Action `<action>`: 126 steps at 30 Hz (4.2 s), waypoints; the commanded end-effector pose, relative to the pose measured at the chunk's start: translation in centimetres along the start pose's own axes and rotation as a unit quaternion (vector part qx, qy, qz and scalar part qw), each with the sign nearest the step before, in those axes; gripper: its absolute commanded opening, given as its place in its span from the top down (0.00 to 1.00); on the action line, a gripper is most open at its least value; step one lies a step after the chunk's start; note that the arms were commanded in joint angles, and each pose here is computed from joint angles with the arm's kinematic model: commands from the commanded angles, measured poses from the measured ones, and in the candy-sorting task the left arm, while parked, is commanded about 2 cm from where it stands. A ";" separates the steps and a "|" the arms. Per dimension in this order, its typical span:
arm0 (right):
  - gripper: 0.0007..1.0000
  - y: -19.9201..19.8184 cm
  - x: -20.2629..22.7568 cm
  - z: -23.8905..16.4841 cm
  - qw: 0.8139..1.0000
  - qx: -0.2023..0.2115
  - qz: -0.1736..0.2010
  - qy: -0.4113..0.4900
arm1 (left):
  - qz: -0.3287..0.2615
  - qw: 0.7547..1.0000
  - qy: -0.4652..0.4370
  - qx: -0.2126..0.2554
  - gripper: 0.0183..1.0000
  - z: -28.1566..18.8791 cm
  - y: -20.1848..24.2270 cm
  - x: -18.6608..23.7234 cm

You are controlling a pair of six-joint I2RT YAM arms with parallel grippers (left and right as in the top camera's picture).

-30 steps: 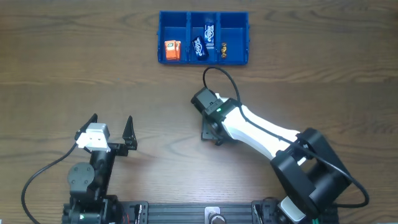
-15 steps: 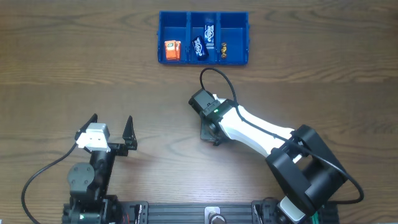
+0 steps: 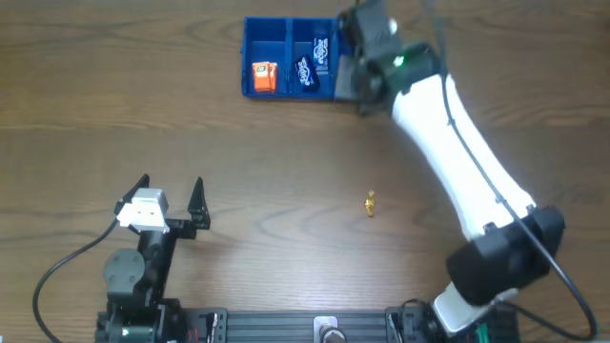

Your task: Sort Candies Into Trays

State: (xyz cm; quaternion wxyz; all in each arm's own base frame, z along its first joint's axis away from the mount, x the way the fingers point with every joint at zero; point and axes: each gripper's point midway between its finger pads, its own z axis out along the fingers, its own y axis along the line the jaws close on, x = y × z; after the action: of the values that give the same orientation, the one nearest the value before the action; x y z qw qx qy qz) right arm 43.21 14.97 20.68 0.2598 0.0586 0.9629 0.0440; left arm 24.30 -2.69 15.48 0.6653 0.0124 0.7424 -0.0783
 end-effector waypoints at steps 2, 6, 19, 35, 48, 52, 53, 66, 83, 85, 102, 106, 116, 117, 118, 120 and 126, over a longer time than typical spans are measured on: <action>0.79 -0.6 -3.4 8.1 0.997 0.051 -0.065 0.009 | -0.001 1.000 0.024 0.005 0.00 0.1 0.0 1.7; 0.76 -0.9 -4.2 11.5 0.997 0.052 -0.056 0.001 | -0.001 1.000 0.024 0.005 0.00 0.1 0.0 1.7; 0.36 -0.2 -0.6 -0.2 0.997 0.008 -0.056 -0.055 | -0.001 1.000 0.024 0.005 0.00 0.1 0.0 1.7; 0.35 -7.6 25.0 5.1 0.978 0.067 -0.020 0.196 | -0.001 1.000 0.024 0.005 0.00 0.1 0.0 1.7; 0.50 -7.7 26.5 8.1 0.971 0.083 -0.023 0.225 | -0.001 1.000 0.024 0.005 0.00 0.1 0.0 1.7; 0.55 -7.5 26.4 8.5 0.972 0.080 -0.023 0.221 | -0.001 1.000 0.024 0.005 0.00 0.1 0.0 1.7; 0.55 -7.5 26.4 8.7 0.972 0.080 -0.023 0.221 | -0.001 1.000 0.024 0.005 0.00 0.1 0.0 1.7; 0.83 -5.9 25.4 7.8 0.975 0.050 -0.020 0.215 | -0.001 1.000 0.024 0.005 0.00 0.1 0.0 1.7; 0.82 -1.5 -3.6 1.7 0.996 0.057 -0.071 -0.019 | -0.001 1.000 0.024 0.005 0.00 0.1 0.0 1.7; 0.82 -1.2 -5.5 4.4 0.996 0.057 -0.064 -0.030 | -0.001 1.000 0.024 0.005 0.00 0.1 0.0 1.7; 0.32 -1.4 -8.5 8.3 0.996 0.027 -0.063 -0.064 | -0.001 1.000 0.023 0.005 0.00 0.1 0.0 1.7; 0.24 -3.0 -10.1 1.5 0.991 0.032 -0.079 -0.101 | -0.001 1.000 0.024 0.005 0.00 0.1 0.0 1.7; 0.10 -11.8 -3.7 -13.3 0.971 0.072 -0.049 -0.222 | -0.001 1.000 0.024 0.005 0.00 0.1 0.0 1.7; 0.05 -12.2 -2.4 -13.9 0.969 0.070 -0.048 -0.231 | -0.001 1.000 0.024 0.005 0.00 0.1 0.0 1.7; 0.00 -12.7 -0.5 -14.6 0.966 0.066 -0.045 -0.246 | -0.001 1.000 0.024 0.005 0.00 0.1 0.0 1.7; 0.00 -13.7 2.6 -15.1 0.959 0.059 -0.039 -0.275 | -0.001 1.000 0.024 0.005 0.00 0.1 0.0 1.7; 0.00 -16.1 8.9 -12.3 0.944 0.042 -0.020 -0.327 | -0.001 1.000 0.024 0.005 0.00 0.1 0.0 1.7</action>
State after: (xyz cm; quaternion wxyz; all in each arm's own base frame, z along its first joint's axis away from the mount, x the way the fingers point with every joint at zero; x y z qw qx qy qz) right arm 29.30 0.26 28.74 0.5613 0.0609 0.8251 -0.0226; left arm 24.29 -2.69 15.48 0.6648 0.0123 0.7428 -0.0781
